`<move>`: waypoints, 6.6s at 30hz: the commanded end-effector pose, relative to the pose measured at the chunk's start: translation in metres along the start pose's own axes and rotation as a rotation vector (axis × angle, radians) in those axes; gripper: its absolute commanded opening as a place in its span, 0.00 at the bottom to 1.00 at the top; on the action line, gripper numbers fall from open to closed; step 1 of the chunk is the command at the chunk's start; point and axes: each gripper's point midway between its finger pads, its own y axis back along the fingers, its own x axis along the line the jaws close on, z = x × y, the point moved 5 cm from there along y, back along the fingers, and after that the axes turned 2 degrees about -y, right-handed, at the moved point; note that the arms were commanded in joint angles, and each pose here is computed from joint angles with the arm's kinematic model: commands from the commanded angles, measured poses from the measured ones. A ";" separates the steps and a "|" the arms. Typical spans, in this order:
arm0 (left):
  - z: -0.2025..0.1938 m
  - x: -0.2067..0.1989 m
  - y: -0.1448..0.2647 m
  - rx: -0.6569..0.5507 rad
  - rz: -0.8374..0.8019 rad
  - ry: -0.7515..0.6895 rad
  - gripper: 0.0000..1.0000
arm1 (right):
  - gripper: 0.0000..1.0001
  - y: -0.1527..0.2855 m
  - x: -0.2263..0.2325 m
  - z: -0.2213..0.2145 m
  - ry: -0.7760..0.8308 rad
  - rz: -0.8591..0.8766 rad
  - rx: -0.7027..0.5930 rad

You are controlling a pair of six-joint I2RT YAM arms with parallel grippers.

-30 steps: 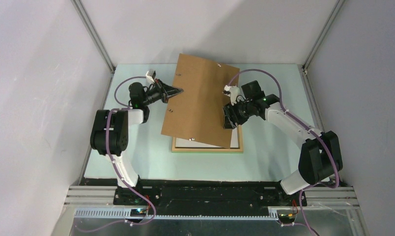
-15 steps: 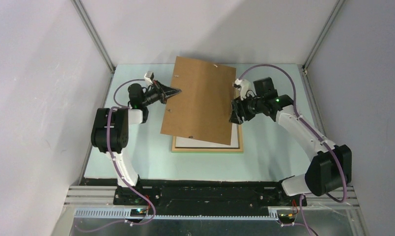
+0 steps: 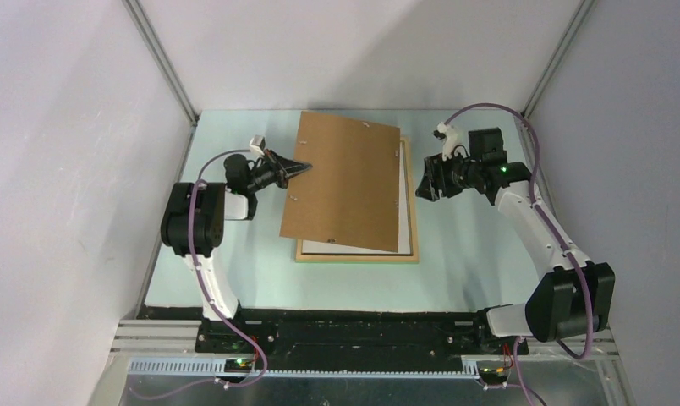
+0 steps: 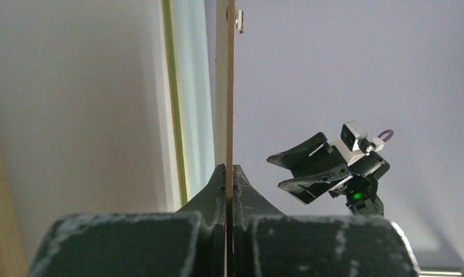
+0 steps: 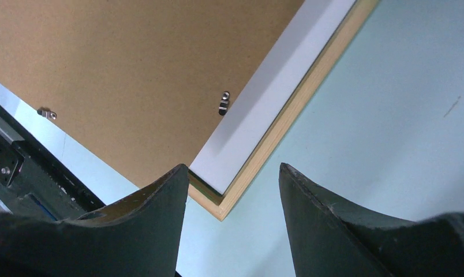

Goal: Put the photo into the frame
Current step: Adjust the photo frame item, then place the photo frame item in the photo frame.

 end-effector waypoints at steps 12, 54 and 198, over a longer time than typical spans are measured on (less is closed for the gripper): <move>0.005 0.015 0.001 -0.065 -0.015 -0.023 0.00 | 0.62 -0.013 -0.028 0.000 -0.080 0.000 -0.009; -0.012 0.025 -0.031 -0.025 -0.009 -0.016 0.00 | 0.60 -0.061 -0.071 -0.026 -0.287 -0.006 0.084; -0.028 0.087 -0.026 0.047 0.592 -0.216 0.97 | 0.59 -0.109 -0.068 -0.038 -0.376 0.100 0.211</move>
